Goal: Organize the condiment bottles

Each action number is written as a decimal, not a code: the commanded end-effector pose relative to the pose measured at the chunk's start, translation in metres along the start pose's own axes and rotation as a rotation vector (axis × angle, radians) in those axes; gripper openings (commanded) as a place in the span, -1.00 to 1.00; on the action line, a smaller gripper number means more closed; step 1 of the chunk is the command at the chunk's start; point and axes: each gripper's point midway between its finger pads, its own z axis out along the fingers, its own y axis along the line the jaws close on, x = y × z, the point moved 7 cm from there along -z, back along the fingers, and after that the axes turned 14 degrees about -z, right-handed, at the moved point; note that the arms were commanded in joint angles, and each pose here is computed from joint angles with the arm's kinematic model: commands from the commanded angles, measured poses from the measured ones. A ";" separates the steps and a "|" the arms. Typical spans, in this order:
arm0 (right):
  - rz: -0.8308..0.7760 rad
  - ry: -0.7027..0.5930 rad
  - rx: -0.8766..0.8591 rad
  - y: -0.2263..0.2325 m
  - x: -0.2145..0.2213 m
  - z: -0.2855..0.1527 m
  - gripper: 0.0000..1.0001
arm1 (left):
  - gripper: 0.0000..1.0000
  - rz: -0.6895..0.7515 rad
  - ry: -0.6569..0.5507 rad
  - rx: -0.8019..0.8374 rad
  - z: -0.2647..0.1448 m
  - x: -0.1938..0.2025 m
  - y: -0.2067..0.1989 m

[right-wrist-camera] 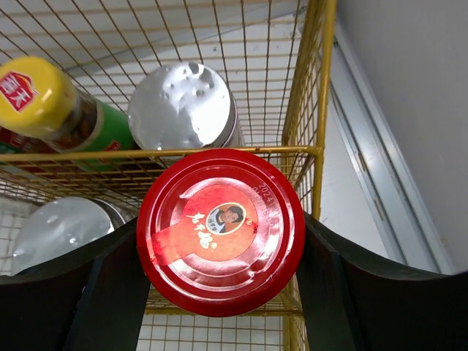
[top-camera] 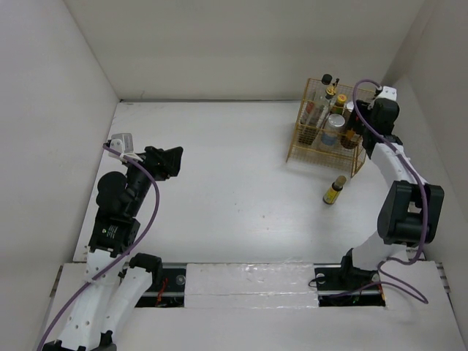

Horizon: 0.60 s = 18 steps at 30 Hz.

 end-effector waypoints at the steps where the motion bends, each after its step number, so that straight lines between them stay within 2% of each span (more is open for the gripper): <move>1: 0.032 -0.221 0.033 0.000 -0.052 -0.007 -0.09 | 0.30 0.002 -0.037 0.056 0.000 -0.009 -0.012; 5: 0.033 -0.158 0.025 0.007 -0.039 0.005 0.24 | 0.30 0.002 -0.037 0.056 0.000 -0.009 -0.012; 8: 0.052 -0.129 0.033 0.007 -0.030 0.008 0.36 | 0.30 0.002 -0.037 0.056 0.000 -0.009 -0.012; 10: 0.054 -0.136 0.044 0.006 -0.032 0.003 0.52 | 0.30 0.002 -0.037 0.056 0.000 -0.009 -0.012; 18: 0.080 -0.252 0.088 -0.004 -0.066 -0.050 0.70 | 0.30 0.002 -0.037 0.056 0.000 -0.009 -0.012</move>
